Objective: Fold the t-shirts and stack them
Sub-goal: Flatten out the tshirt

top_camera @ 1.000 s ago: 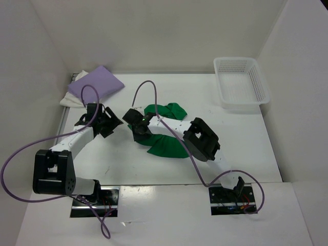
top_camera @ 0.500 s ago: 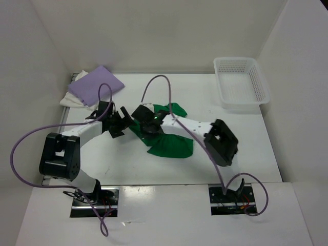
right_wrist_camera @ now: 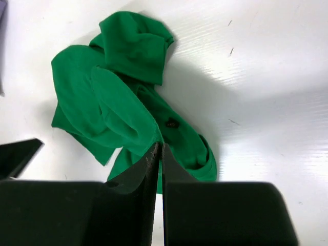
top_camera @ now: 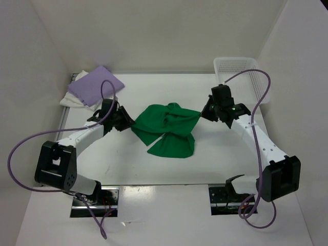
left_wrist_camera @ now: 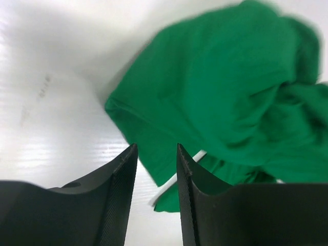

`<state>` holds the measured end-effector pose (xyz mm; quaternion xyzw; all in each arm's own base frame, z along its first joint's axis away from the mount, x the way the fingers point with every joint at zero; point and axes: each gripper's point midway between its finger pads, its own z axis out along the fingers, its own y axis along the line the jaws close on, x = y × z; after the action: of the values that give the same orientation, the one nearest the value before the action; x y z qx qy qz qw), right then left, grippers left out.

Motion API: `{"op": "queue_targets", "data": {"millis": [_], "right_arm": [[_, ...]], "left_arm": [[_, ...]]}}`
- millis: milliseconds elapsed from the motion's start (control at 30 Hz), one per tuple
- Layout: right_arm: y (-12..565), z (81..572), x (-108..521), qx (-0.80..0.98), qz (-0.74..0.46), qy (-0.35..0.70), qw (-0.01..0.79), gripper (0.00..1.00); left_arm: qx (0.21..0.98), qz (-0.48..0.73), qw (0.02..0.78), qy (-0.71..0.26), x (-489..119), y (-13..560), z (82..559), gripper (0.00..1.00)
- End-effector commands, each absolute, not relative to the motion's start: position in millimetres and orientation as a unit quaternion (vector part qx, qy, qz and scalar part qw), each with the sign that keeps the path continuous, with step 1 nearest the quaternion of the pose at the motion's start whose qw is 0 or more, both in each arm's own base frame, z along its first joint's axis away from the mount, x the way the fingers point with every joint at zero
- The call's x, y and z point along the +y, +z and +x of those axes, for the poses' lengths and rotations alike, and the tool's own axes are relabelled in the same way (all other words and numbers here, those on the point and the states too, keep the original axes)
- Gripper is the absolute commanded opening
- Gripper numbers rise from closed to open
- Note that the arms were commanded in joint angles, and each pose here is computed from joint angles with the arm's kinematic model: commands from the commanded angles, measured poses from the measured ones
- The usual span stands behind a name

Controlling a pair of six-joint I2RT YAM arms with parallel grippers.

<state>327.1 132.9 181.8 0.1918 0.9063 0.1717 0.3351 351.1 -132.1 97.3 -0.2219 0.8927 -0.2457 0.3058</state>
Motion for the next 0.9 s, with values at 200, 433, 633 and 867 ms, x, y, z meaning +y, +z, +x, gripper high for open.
{"op": "queue_targets", "data": {"millis": [200,433,633,867], "right_arm": [[224.5,327.4,81.3,0.887,0.207,0.151,0.385,0.08],[230.6,330.4,75.1,0.883,0.211,0.158,0.388,0.08],[233.9,330.5,58.8,0.880,0.221,0.146,0.394,0.08],[245.7,326.2,29.5,0.867,0.242,0.137,0.413,0.08]], "left_arm": [[0.931,-0.161,0.271,-0.183,-168.6,63.7,329.8,0.42],[0.903,-0.251,0.290,-0.196,-151.8,72.1,325.4,0.57],[0.891,-0.309,0.229,-0.241,-165.3,64.6,323.7,0.63],[0.899,-0.315,0.210,-0.221,-159.9,54.3,311.8,0.50]]}}
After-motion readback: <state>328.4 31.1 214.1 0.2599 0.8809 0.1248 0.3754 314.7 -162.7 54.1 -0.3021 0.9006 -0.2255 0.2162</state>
